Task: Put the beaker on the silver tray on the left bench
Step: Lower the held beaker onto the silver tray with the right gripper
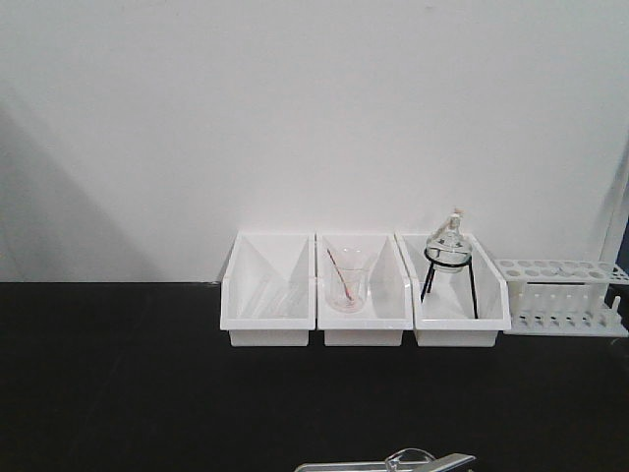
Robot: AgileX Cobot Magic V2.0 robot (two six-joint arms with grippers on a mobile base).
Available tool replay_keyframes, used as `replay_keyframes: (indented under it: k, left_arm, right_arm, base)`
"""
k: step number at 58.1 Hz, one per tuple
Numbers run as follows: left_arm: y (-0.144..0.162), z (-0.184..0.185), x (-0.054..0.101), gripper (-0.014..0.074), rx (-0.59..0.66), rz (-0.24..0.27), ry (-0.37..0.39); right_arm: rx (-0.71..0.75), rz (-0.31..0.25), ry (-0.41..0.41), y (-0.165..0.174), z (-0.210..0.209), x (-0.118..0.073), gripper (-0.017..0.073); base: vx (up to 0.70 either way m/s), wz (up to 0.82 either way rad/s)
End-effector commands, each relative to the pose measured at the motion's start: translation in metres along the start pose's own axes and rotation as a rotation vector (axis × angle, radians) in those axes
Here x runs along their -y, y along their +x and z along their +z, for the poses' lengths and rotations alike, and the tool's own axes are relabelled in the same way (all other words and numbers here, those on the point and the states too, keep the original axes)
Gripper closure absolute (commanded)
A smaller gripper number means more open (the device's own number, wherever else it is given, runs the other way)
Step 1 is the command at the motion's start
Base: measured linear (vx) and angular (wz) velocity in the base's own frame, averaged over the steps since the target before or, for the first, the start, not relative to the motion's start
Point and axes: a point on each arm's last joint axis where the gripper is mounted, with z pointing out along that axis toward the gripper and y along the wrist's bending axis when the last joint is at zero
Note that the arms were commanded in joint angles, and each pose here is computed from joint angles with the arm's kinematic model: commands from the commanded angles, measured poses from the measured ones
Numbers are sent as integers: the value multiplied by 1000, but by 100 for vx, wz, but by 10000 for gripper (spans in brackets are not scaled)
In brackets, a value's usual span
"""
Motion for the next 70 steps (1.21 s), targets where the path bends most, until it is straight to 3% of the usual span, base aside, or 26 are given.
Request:
replay_keyframes:
  k: [1, 23, 30, 44, 70]
  left_arm:
    - [1, 2, 1, 592, 67, -2, 7]
    - [1, 2, 1, 592, 67, -2, 7]
    - [1, 2, 1, 592, 67, -2, 7]
    - [1, 2, 1, 592, 67, -2, 7]
    - [1, 2, 1, 592, 67, -2, 7]
  right_arm:
    - [103, -7, 4, -16, 1, 1, 397]
    - [125, 0, 8, -16, 1, 1, 11]
    - [156, 1, 12, -19, 0, 2, -67]
    - [196, 6, 13, -30, -3, 3, -75]
    - [365, 36, 14, -82, -27, 7, -50]
  base:
    - [0, 0]
    - [0, 0]
    - [0, 0]
    - [0, 0]
    - [0, 0]
